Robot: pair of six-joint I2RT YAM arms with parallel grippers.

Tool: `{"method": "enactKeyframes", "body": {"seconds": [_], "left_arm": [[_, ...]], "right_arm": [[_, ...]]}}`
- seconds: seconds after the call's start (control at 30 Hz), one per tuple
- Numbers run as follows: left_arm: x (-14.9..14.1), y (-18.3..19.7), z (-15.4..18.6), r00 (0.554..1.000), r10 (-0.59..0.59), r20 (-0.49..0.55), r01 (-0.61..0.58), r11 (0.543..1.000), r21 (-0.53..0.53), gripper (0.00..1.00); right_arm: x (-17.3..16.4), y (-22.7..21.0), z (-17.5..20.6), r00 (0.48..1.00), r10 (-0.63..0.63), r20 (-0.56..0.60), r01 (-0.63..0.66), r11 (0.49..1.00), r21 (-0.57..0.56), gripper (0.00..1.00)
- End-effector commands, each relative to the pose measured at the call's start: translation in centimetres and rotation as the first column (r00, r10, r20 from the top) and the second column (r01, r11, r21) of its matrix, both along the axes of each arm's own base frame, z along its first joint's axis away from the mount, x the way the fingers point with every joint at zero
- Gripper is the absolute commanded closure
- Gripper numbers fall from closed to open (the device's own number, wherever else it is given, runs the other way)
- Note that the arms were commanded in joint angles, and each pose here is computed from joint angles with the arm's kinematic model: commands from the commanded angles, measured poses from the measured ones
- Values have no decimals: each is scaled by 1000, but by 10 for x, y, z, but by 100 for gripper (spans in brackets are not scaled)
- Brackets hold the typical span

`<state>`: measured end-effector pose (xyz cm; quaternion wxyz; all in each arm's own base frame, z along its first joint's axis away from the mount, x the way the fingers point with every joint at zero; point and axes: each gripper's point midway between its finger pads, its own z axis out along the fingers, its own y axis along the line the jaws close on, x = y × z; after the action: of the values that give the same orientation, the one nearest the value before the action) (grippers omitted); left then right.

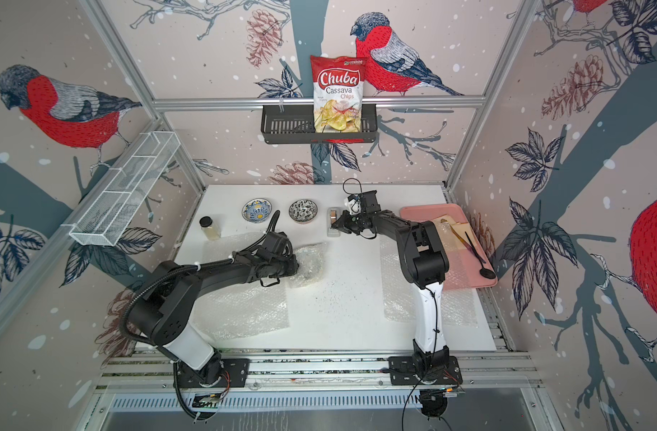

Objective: Wrap bowls in bubble wrap
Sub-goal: Tear off the tape using the Tape Cutter, then stick the tape on the bubble wrap.

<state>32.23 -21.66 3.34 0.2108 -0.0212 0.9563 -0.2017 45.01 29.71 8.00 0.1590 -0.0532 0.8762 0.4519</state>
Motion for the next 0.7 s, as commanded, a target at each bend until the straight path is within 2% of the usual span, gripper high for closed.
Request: {"method": "enactKeyframes", "body": {"seconds": [0.0,0.67], "left_arm": [[-6,15,-13,999,13,-32,-10,996,85,79],[-8,16,-19,999,14,-41,-10,996,85,79]], "right_arm": [[-17,5,8,999,53,-7,-53,998,40,100],[-76,-3,-31,990,94,-101,-92,995,27,100]]}}
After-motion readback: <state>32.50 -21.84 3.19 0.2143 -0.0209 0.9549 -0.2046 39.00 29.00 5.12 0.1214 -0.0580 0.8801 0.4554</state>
